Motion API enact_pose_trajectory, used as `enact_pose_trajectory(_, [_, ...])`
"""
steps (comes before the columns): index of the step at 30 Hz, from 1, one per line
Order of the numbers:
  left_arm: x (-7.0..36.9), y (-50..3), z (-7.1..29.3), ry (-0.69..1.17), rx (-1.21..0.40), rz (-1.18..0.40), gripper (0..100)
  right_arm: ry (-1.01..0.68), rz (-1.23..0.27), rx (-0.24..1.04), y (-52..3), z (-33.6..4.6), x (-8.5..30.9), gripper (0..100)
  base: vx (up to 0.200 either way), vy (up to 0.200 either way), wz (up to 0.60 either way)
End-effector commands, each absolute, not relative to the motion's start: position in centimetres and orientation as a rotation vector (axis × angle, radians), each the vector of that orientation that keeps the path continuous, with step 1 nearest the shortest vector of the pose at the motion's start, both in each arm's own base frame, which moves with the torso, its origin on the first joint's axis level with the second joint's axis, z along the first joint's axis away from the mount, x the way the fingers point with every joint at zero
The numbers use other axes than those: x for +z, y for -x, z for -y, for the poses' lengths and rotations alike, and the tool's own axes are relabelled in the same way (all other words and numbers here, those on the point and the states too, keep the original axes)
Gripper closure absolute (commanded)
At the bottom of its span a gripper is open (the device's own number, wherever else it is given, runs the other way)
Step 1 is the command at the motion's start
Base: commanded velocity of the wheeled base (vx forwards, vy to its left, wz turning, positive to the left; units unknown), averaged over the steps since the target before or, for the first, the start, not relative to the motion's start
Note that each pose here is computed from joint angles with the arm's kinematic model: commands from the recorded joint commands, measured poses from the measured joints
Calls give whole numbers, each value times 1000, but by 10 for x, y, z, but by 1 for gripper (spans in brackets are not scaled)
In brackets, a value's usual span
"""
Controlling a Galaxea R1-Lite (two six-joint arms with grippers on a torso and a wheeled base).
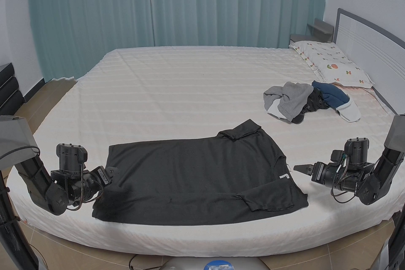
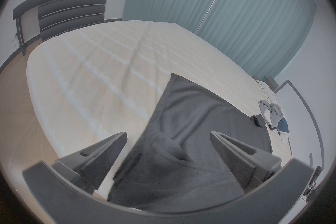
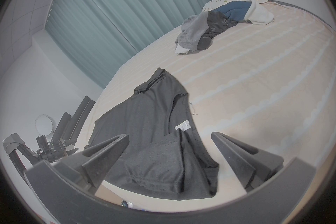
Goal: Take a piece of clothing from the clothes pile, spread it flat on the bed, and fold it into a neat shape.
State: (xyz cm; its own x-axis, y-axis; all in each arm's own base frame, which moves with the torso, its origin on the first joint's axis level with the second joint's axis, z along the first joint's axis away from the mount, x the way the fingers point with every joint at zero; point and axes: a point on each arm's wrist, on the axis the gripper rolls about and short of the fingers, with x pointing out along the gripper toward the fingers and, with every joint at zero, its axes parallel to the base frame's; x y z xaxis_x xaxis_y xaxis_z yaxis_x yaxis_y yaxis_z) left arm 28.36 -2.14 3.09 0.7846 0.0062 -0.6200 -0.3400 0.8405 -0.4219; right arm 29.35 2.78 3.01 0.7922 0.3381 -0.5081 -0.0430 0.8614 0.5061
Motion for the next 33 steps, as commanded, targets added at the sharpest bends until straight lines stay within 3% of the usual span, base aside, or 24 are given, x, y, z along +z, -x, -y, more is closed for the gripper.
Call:
enact_pose_trajectory(1, [34, -285, 21, 559, 194, -622, 0, -497, -625, 218, -293, -28, 31, 0, 200, 0, 0])
enact_pose_trajectory(12, [36, -291, 17, 588, 207, -594, 0, -497, -631, 221, -293, -30, 30, 0, 200, 0, 0])
enact_pose_trajectory(33, [38, -297, 7, 635, 236, -568, 0, -496, -640, 220, -291, -30, 28, 0, 0, 0, 0])
